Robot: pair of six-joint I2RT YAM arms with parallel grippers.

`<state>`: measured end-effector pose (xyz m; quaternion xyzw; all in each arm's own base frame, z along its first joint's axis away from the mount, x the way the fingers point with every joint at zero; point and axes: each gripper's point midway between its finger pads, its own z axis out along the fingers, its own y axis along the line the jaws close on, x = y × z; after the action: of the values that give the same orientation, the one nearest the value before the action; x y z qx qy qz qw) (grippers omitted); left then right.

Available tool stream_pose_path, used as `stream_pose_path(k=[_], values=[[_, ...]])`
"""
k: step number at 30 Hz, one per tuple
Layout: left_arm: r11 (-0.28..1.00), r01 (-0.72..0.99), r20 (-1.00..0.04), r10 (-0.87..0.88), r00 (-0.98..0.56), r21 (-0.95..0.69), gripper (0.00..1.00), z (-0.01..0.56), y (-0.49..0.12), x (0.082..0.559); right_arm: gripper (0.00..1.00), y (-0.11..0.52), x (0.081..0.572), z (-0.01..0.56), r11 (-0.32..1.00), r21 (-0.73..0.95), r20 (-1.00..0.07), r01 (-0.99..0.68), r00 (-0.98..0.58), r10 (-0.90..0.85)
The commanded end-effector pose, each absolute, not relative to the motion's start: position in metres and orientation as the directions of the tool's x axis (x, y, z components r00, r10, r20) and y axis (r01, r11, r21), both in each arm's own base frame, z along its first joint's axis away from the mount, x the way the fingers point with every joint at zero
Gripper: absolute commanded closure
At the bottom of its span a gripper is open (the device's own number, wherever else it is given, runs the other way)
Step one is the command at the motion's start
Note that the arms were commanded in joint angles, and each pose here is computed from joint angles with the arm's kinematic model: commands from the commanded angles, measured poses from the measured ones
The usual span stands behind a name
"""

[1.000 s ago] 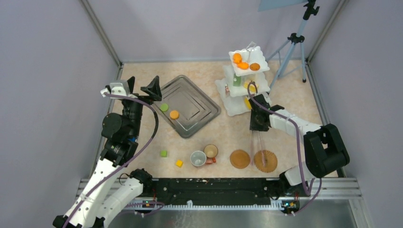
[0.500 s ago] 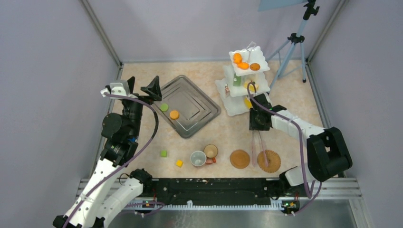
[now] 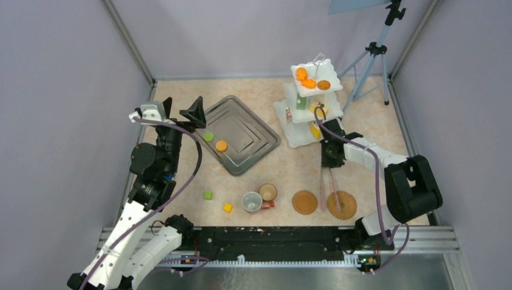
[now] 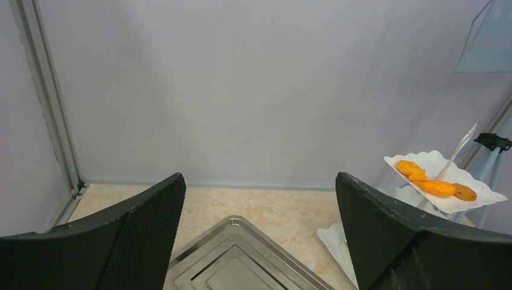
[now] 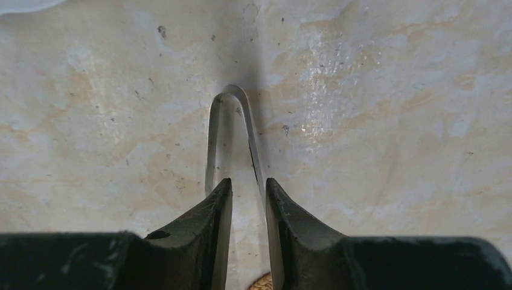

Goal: Serve the afternoon tea

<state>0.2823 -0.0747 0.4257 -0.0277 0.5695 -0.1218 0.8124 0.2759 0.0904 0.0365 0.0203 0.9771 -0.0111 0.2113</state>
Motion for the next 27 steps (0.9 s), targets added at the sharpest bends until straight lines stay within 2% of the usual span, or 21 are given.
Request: stream_pose_path(k=[1,3,6,7,12,14,17,20,23,24,27], values=[[0.966,0.171,-0.902,-0.246,0.355,-0.196,0.01,0.441,-0.073,0.280,0.76,0.097,0.299,0.039,0.999,0.006,-0.460,0.048,-0.887,0.046],[0.966,0.172,-0.902,-0.246,0.356,-0.196,0.01,0.441,-0.073,0.279,0.80,0.094,0.301,0.035,0.998,-0.013,-0.453,0.067,-0.890,0.054],[0.966,0.170,-0.901,-0.245,0.359,-0.195,0.01,0.442,-0.072,0.279,0.97,0.091,0.299,0.033,0.994,-0.024,-0.441,0.104,-0.894,0.083],[0.966,0.170,-0.900,-0.246,0.359,-0.196,0.01,0.442,-0.072,0.279,1.00,0.090,0.298,0.034,0.993,-0.023,-0.437,0.119,-0.894,0.097],[0.967,0.166,-0.902,-0.242,0.356,-0.194,0.01,0.441,-0.072,0.280,1.00,0.073,0.283,0.073,0.974,0.009,-0.446,0.227,-0.871,0.207],[0.966,0.171,-0.901,-0.244,0.358,-0.194,0.01,0.442,-0.073,0.279,1.00,0.057,0.273,0.090,0.934,0.032,-0.459,0.355,-0.825,0.330],[0.964,0.178,-0.898,-0.250,0.361,-0.197,0.01,0.444,-0.073,0.278,1.00,0.051,0.257,0.108,0.822,0.112,-0.453,0.558,-0.708,0.542],[0.964,0.180,-0.899,-0.252,0.359,-0.198,0.01,0.443,-0.073,0.278,1.00,0.055,0.250,0.116,0.643,0.218,-0.403,0.734,-0.533,0.744],[0.963,0.183,-0.902,-0.253,0.350,-0.200,0.01,0.440,-0.075,0.280,1.00,0.068,0.245,0.107,0.403,0.295,-0.267,0.866,-0.330,0.905],[0.963,0.183,-0.903,-0.253,0.346,-0.199,0.01,0.439,-0.075,0.281,1.00,0.075,0.245,0.103,0.286,0.320,-0.196,0.903,-0.232,0.953],[0.962,0.184,-0.905,-0.253,0.342,-0.200,0.01,0.439,-0.076,0.282,1.00,0.087,0.253,0.088,0.056,0.373,-0.095,0.926,-0.022,0.995]])
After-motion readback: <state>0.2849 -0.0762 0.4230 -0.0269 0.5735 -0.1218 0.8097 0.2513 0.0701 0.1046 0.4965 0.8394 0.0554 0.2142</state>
